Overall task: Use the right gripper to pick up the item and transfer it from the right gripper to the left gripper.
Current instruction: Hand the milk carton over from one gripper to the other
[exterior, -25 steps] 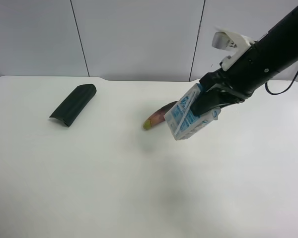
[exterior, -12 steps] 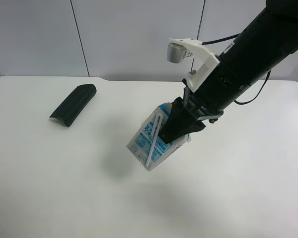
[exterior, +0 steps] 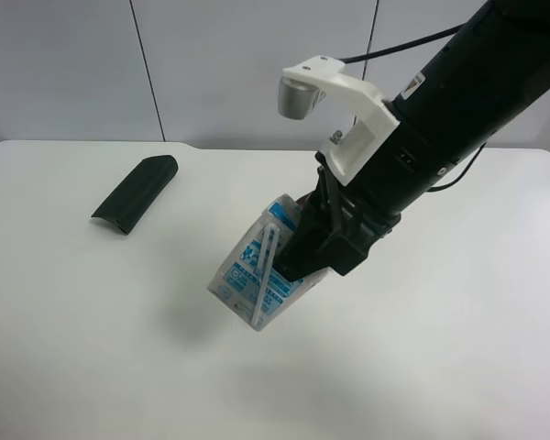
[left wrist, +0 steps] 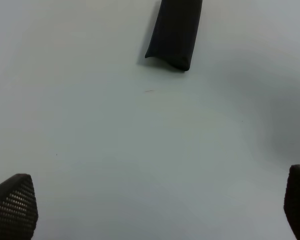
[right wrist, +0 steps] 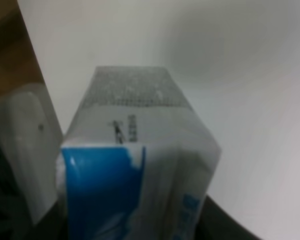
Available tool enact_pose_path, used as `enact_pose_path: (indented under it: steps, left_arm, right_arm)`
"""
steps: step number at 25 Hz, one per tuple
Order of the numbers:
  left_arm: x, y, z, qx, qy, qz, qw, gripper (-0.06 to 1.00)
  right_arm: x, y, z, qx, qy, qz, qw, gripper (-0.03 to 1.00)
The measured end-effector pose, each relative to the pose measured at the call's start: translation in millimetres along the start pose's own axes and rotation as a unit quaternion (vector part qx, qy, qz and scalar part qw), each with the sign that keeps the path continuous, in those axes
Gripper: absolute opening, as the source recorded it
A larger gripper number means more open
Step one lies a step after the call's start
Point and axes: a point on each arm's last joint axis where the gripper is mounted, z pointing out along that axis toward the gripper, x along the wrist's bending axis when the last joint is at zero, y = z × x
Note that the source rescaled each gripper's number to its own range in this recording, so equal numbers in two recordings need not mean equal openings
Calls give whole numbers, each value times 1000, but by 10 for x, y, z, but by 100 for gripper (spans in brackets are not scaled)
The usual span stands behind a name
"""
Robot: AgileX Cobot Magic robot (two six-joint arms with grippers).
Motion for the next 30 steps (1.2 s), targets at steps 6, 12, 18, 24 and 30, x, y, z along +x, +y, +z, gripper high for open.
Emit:
enact_pose_path:
  steps: [6, 12, 18, 24, 30]
  left_arm:
    - [0, 0, 0, 0, 0, 0, 1000, 100]
    - [-5, 1, 0, -1, -2, -1, 1000, 100]
    - [-79, 40, 21, 17, -50, -19, 998, 100]
    - [-178, 263, 104, 72, -153, 12, 985, 100]
    - [-297, 402, 224, 113, -287, 53, 950, 100]
  right_arm:
    - [124, 15, -231, -38, -19, -67, 997, 2]
    - [189, 26, -333, -59, -25, -108, 992, 2]
    - [229, 104, -346, -105, -11, -134, 985, 2]
    - [251, 127, -352, -119, -3, -160, 980, 2]
    - [276, 133, -355, -125, 7, -184, 975, 2]
